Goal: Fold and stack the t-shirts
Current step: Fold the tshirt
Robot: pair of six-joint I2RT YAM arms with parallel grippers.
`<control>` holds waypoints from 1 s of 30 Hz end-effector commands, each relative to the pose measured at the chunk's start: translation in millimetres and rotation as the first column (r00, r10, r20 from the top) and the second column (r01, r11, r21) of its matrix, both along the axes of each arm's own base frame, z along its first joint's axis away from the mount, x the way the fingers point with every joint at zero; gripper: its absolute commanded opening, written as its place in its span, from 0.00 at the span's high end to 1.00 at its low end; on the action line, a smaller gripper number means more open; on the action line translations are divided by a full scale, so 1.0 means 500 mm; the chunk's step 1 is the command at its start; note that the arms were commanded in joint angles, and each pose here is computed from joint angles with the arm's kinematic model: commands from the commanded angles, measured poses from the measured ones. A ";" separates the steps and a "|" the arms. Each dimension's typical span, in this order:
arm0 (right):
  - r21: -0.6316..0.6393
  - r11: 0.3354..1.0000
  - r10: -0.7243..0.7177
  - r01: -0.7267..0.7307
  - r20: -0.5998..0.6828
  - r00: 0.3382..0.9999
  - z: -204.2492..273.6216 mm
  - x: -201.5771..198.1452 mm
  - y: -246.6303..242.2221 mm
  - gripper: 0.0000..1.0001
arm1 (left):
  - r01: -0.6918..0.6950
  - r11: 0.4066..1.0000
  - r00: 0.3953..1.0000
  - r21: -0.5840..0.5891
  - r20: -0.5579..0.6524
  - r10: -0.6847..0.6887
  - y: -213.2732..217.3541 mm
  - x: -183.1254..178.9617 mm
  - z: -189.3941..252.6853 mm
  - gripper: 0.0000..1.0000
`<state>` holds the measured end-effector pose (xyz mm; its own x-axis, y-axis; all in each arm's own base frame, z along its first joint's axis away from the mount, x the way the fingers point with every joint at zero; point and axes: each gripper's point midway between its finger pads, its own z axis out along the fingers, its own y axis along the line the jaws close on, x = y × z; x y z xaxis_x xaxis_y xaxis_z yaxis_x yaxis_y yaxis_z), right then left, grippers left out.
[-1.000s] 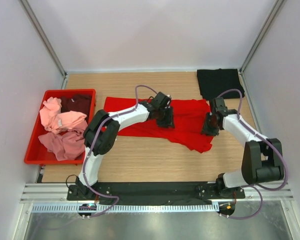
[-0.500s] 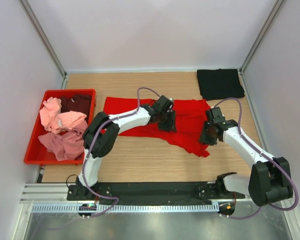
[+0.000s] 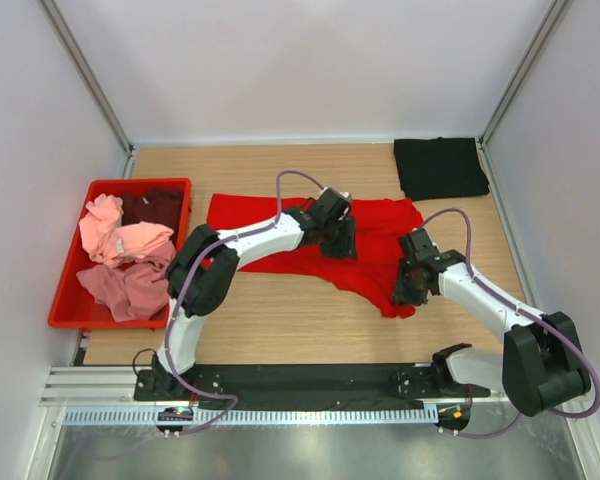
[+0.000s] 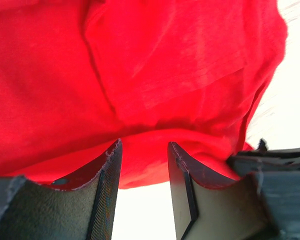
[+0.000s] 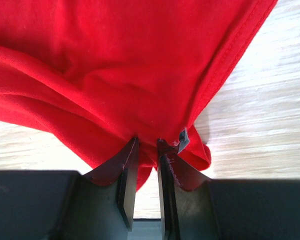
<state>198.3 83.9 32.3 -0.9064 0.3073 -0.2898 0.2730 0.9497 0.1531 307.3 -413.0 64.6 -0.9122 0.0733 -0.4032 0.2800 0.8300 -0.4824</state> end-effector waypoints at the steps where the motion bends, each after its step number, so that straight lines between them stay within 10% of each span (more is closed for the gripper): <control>1: 0.001 1.000 -0.017 0.017 0.035 0.999 0.010 0.005 0.006 0.72 | 0.014 0.999 0.999 -0.039 0.041 -0.013 -0.043 0.012 0.019 0.57; 12: -0.101 0.988 -0.094 0.118 0.215 0.972 0.093 0.132 -0.027 0.59 | -0.009 0.998 1.000 0.069 0.021 0.008 -0.008 -0.019 -0.018 0.66; 30: -0.113 0.981 -0.141 0.161 0.163 0.976 0.027 0.296 -0.080 0.67 | -0.035 0.996 0.999 0.080 0.033 0.032 0.004 -0.034 -0.010 0.71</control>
